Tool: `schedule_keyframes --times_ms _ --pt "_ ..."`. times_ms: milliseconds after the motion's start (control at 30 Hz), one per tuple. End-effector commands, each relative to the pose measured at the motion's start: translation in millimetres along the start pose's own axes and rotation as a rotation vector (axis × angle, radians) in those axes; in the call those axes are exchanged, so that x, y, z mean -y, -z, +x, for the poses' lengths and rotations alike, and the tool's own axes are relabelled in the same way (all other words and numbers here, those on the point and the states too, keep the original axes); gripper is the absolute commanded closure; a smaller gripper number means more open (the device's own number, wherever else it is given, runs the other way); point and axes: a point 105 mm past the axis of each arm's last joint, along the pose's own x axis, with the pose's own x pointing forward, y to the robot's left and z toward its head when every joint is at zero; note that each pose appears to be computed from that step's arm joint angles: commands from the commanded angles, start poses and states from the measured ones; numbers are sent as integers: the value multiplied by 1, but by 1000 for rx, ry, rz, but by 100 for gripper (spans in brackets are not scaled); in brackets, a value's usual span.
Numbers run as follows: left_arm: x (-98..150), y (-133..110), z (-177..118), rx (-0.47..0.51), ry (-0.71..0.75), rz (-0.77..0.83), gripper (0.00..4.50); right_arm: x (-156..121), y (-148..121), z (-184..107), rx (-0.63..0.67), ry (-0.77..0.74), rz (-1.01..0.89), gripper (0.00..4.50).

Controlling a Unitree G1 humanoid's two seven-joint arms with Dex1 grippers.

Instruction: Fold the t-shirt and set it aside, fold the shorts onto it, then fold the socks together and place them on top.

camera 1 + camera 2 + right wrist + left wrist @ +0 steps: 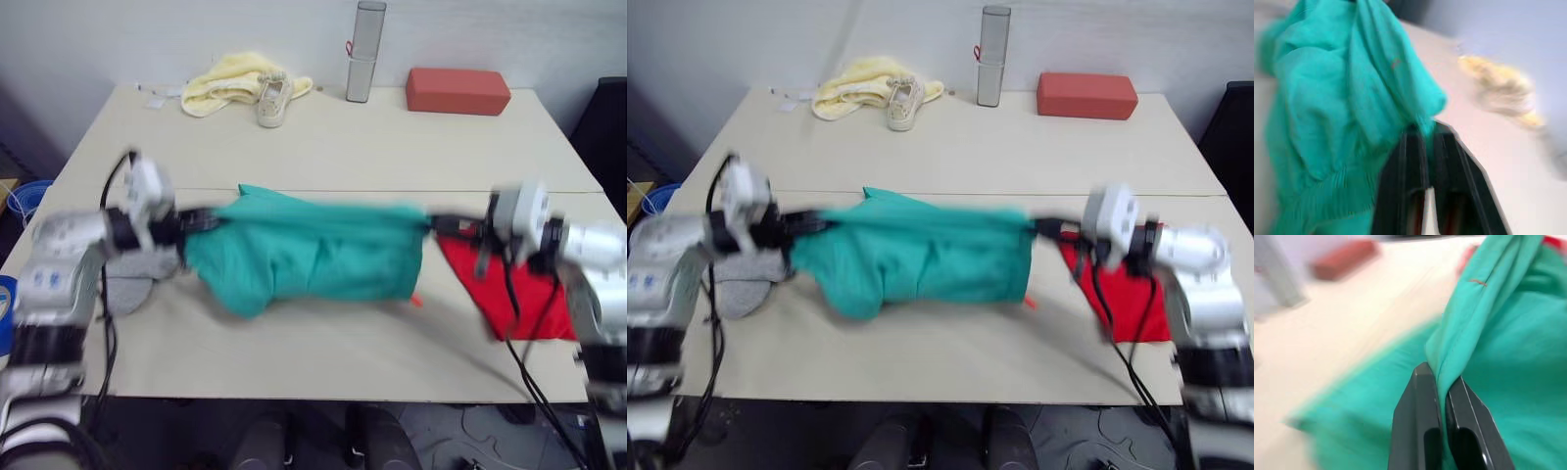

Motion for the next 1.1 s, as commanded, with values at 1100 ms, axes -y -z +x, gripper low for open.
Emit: schedule_keyframes --times_ms 1100 --pt "198 65 -89 -207 185 127 446 -152 92 -115 -292 -319 136 450"
